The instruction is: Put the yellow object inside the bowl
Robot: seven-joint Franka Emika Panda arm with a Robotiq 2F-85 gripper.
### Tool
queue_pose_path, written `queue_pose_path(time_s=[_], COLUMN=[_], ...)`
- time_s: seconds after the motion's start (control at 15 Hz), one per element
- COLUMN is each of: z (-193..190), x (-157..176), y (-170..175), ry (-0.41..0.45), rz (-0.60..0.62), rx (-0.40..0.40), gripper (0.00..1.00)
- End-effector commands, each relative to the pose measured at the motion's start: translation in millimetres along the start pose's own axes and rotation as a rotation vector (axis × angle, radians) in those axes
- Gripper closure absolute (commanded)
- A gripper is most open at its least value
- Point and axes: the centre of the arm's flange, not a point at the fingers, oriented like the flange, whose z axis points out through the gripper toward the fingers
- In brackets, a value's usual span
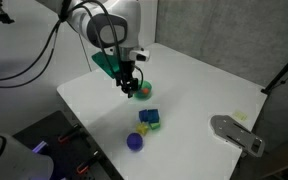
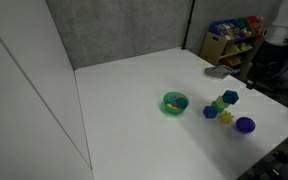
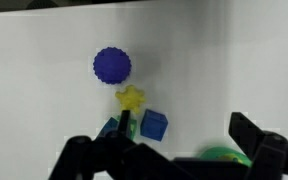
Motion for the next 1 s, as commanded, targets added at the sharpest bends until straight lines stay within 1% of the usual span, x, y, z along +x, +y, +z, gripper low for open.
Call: queue_pose_path(time_s=[0.0, 0.2, 0.53, 0.73, 0.93], z=[3.0, 4.0, 33.6, 61.4, 92.5], x=[0.5, 0.8, 12.1, 18.5, 21.9], y=[1.1, 1.3, 13.8, 22.4, 34.5], ry=[-0.007, -0.009, 0.064, 0.083, 0.074], rz=[0.003, 0.003, -0.004, -0.005, -0.002], rx=[0.000, 0.000, -0.018, -0.039, -0.059], gripper=[0.00, 0.00, 0.00, 0.00, 0.00])
